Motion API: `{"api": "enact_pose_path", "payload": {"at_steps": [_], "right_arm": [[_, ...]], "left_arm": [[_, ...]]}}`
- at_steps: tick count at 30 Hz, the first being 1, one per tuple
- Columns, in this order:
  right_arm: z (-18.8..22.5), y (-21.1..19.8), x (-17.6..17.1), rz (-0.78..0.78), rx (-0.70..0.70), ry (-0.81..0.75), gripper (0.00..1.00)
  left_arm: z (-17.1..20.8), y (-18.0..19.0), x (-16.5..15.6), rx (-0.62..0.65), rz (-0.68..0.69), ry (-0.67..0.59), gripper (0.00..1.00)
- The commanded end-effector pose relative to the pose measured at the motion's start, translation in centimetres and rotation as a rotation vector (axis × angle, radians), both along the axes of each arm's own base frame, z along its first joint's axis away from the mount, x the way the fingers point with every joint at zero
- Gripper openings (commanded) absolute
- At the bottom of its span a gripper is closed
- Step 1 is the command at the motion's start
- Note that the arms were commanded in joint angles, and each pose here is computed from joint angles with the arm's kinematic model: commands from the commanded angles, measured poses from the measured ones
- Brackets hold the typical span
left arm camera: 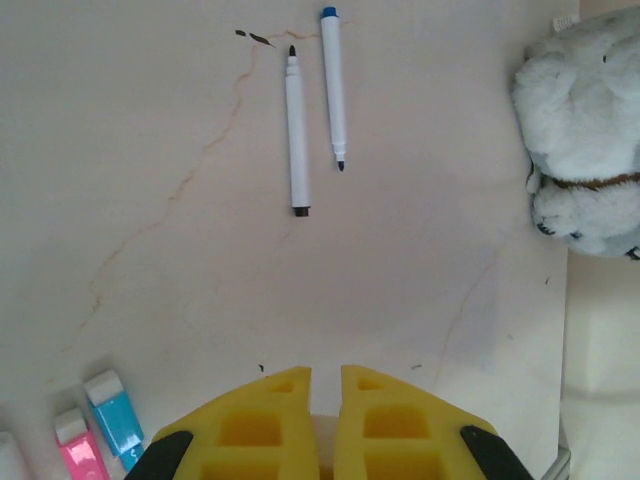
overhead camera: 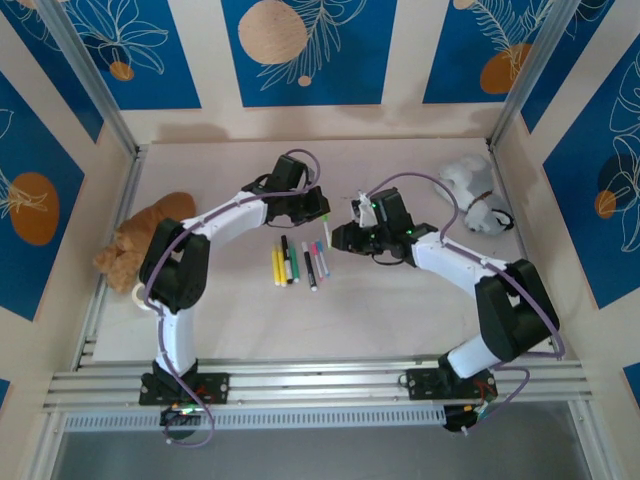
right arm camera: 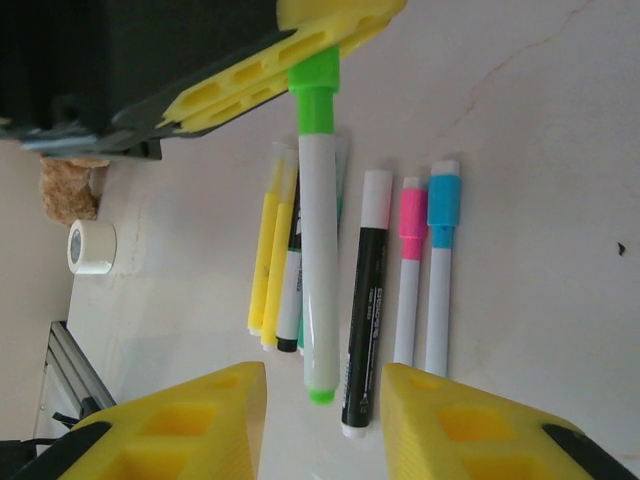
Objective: Open the pen caps
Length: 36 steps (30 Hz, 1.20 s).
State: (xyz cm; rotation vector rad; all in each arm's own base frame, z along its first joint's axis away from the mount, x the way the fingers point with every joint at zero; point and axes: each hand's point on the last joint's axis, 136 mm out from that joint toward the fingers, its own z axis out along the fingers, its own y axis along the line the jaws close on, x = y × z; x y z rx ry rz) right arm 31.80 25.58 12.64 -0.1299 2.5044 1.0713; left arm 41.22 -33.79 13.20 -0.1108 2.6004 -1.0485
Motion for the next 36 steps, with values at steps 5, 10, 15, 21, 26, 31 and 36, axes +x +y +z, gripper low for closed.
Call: {"api": "enact_pose_path", "payload": {"at_steps": [5,10,15,21,26,31,36], "right_arm": [[0.9,2.0,1.3,0.048,0.049,-0.021,0.36],[0.2,2.7,1.9,0.053,0.048,0.001,0.33],[-0.6,3.0,1.9,0.054,0.053,0.030,0.04],[-1.3,3.2,1.1,0.068,0.063,0.067,0.19],[-1.5,3.7,1.0,0.078,0.053,0.059,0.26],[-1.7,3.6,1.0,0.070,0.045,0.063,0.00],[-2.2,3.2,-0.3,0.065,0.039,0.087,0.00]], "left_arm": [[1.7,-1.4,-1.4,-0.042,-0.057,-0.018,0.00],[1.4,-1.5,-1.8,-0.045,-0.065,-0.013,0.00],[1.4,-1.4,-1.8,-0.046,-0.068,-0.014,0.00],[1.9,-2.1,-1.7,-0.084,-0.077,-0.016,0.00],[2.1,-2.1,-1.8,-0.079,-0.077,-0.018,0.00],[1.6,-1.7,-2.0,-0.064,-0.073,-0.014,0.00],[1.1,-0.4,-1.0,-0.014,-0.018,-0.029,0.00]]}}
